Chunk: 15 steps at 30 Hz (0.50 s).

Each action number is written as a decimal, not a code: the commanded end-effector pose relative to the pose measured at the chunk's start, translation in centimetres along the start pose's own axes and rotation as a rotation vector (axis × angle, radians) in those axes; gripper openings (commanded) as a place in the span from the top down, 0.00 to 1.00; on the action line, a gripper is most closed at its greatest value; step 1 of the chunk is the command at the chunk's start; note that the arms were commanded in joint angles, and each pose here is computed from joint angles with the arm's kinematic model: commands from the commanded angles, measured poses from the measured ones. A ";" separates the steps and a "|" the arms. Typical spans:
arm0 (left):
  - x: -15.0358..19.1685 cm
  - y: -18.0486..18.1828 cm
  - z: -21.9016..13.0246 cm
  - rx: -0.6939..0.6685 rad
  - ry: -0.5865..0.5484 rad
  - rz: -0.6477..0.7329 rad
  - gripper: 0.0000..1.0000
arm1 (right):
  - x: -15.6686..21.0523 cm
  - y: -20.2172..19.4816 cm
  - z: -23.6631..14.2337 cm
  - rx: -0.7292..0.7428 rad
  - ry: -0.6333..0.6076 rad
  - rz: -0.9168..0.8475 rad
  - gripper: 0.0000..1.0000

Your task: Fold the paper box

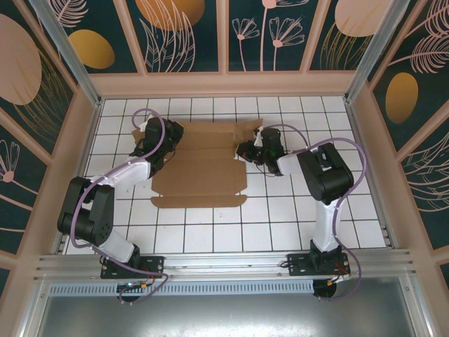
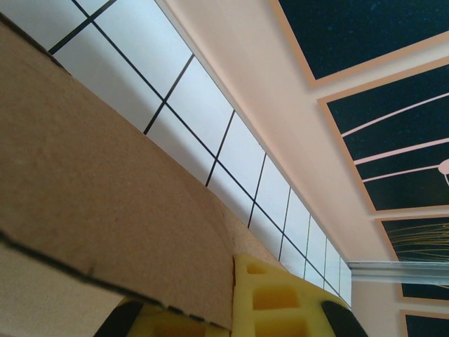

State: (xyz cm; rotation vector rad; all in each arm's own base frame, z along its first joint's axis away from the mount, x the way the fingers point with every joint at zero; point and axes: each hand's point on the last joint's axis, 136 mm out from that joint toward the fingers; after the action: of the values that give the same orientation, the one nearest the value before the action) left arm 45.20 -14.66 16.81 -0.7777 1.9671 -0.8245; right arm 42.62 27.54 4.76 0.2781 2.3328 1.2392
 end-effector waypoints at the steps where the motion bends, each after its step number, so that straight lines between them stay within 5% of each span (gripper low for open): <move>1: 4.8 5.0 0.3 -0.158 0.177 0.036 1.00 | 0.8 1.4 1.5 -0.063 0.026 -0.005 1.00; 15: 5.0 5.3 0.3 -0.161 0.184 0.038 1.00 | 2.2 2.5 2.2 -0.083 0.032 -0.035 1.00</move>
State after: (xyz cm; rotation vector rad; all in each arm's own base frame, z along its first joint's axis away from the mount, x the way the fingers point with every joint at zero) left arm 45.26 -14.49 16.78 -0.7833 1.9639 -0.8184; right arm 42.51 29.37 3.93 0.2707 2.3253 1.2753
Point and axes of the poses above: each hand's point on the last joint's axis, 136 mm out from that joint toward the fingers, its own z axis out along the fingers, its own y axis along the line the jaws close on, x = y × z, and after that the axes turned 5 degrees about z, right-handed
